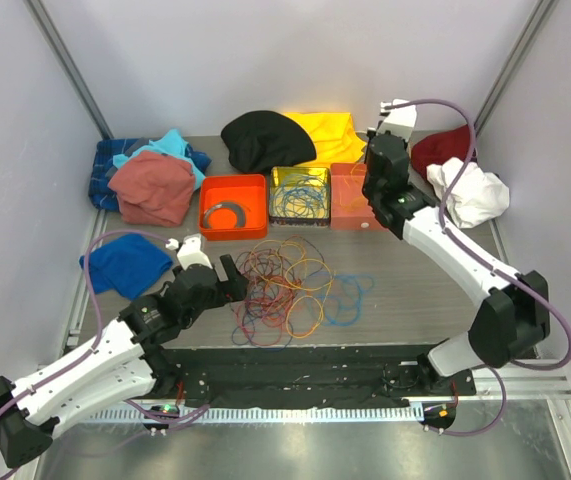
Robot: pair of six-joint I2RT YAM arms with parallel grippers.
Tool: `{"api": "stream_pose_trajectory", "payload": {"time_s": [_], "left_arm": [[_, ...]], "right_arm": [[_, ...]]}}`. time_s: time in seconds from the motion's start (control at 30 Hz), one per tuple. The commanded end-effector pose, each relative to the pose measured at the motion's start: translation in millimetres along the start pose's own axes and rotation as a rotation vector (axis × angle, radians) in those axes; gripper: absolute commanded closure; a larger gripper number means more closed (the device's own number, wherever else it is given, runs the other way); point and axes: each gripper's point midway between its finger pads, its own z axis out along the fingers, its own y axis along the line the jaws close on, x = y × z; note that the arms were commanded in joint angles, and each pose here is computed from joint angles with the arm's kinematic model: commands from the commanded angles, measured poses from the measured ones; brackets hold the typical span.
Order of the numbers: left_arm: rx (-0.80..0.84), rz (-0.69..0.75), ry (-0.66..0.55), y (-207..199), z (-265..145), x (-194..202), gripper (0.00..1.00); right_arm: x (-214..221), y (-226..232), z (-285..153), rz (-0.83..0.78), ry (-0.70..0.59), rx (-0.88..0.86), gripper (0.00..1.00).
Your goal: Untangle the cables
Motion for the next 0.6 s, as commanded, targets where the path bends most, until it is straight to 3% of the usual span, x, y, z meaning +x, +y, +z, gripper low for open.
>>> {"api": "stream_pose_trajectory", "payload": {"time_s": [0.0,0.07,0.17,0.57], "left_arm": [[0.030,-0.032,-0.030,-7.0,-0.8,-6.4,0.07],[0.028,-0.034,-0.030,-6.5,-1.0,-6.4,0.07],[0.020,-0.035,-0.033,-3.5,-2.6,-6.7,0.07],[0.007,-0.034,-0.018,4.3,-2.7,1.3,0.07]], "right_arm": [[-42.4,13.1,15.4,0.037,-0.105,0.020,0.99],[-59.2,18.5,20.8,0.057,-0.139,0.017,0.99],[-50.0,32.1,36.1,0.035,-0.132,0.015,0.99],[81.9,31.6,42.7,-0.022,0.071,0.041,0.99]]}}
